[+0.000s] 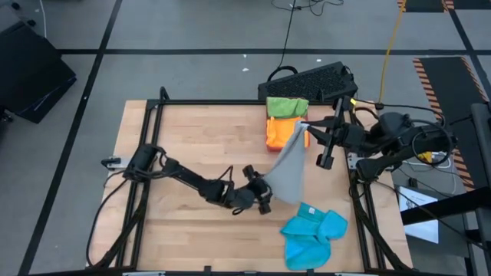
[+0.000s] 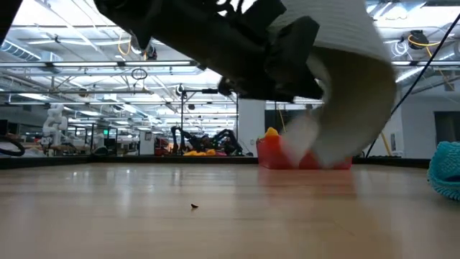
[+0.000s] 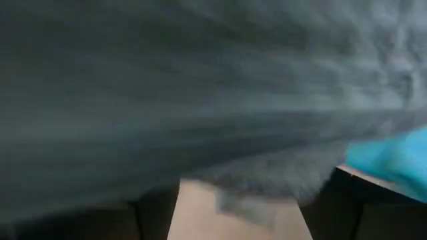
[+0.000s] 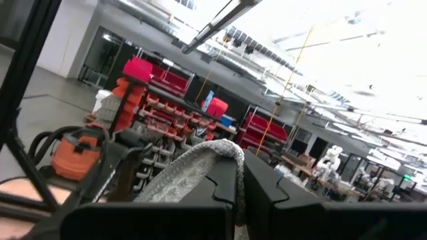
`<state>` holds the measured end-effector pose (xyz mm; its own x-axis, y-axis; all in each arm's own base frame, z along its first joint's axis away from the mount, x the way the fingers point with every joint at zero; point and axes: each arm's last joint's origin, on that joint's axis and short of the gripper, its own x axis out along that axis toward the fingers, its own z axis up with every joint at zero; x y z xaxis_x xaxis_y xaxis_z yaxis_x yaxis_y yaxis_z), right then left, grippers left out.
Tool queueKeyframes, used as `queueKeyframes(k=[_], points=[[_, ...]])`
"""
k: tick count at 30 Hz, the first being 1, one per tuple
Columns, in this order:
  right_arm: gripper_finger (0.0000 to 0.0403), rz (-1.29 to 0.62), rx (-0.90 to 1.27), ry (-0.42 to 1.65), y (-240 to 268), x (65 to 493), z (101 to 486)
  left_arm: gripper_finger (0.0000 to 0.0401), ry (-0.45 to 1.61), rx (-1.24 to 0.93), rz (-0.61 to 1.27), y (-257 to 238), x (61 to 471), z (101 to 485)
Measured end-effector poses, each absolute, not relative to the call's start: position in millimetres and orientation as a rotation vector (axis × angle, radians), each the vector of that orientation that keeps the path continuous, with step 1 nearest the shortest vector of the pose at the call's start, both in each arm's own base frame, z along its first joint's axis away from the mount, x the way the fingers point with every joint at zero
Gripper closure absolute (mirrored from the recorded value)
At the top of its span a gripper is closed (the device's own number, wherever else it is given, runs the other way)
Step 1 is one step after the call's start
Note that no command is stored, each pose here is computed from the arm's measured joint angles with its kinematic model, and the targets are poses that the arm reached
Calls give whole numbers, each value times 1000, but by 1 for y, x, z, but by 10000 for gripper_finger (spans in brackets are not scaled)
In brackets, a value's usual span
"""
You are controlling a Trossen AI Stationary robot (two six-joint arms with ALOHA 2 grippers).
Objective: Fold microfiber towels
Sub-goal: Fold the gray microfiber cloth
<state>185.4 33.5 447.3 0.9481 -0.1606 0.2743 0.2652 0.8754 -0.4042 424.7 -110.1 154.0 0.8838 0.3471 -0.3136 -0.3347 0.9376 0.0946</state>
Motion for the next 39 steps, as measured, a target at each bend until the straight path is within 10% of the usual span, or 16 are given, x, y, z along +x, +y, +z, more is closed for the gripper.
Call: queueKeyframes(k=[12,32,39], points=[[399,-234,-457,-266,33,184,450,148,376,-71,250,-95,429,152],[399,-180,-369,-128,37,199,432,220,265,42,252,-179,353,257],[399,-126,-369,-119,41,208,428,220,255,201,542,-193,325,263]])
